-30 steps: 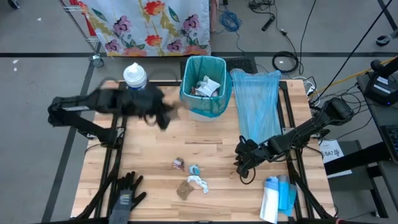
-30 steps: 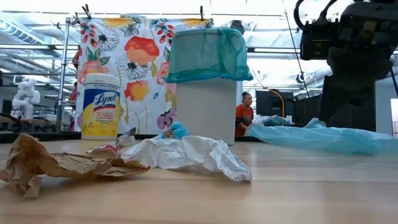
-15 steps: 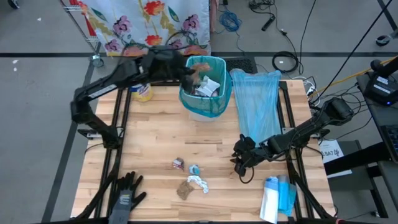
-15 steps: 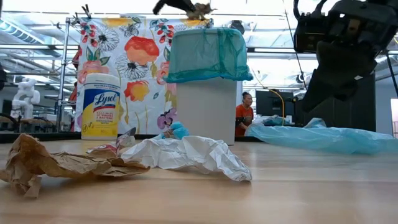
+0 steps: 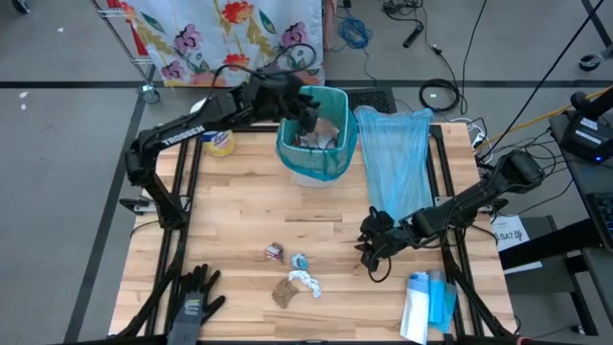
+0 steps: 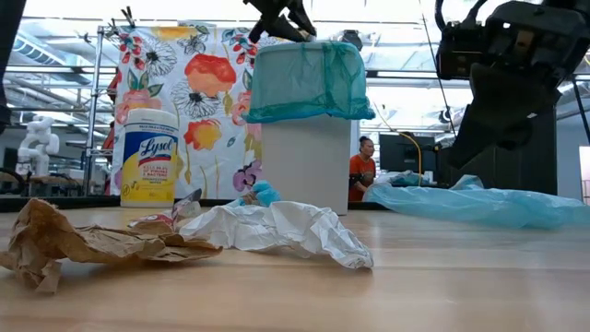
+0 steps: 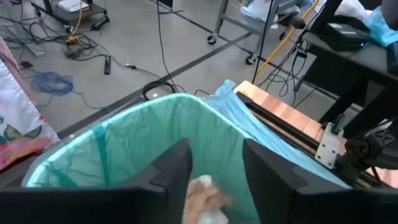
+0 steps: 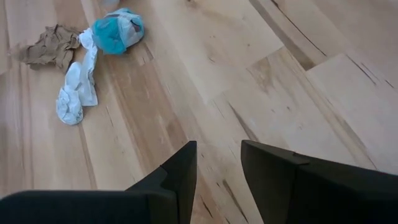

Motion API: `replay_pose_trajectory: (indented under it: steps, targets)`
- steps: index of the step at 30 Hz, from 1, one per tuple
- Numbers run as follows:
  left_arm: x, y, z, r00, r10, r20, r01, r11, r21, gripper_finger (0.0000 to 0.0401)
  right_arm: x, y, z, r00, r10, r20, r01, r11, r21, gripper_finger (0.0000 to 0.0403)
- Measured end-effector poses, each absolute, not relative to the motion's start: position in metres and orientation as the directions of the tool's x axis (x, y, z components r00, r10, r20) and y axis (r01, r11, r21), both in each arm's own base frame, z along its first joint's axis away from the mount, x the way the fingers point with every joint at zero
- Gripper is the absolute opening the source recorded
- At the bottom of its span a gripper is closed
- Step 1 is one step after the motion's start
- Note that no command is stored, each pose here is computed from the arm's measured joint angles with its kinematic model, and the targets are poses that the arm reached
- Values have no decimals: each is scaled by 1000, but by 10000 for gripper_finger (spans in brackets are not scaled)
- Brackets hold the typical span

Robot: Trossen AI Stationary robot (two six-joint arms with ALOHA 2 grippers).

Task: Place trash/remove bag and relplace
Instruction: Put the top brown napkin into the trash bin, then put the red black paper piece into the trash bin

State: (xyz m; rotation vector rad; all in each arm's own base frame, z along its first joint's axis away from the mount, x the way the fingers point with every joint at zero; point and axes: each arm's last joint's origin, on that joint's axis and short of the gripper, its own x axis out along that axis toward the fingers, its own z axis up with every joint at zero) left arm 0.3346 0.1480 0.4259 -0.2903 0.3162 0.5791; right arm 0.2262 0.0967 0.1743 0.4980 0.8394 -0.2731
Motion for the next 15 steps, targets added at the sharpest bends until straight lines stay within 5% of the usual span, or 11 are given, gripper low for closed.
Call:
replay_pose_trajectory:
  steps: [8,15]
  targets:
    - [320,140,432,784,464,-413,-602,732,-320,197,224,96,173,620,-48,-783,431,855,289,116]
    - [301,91,449,794,420,-440,-547,809,-214,198,224,96,173,620,-46,-783,438,848,297,116]
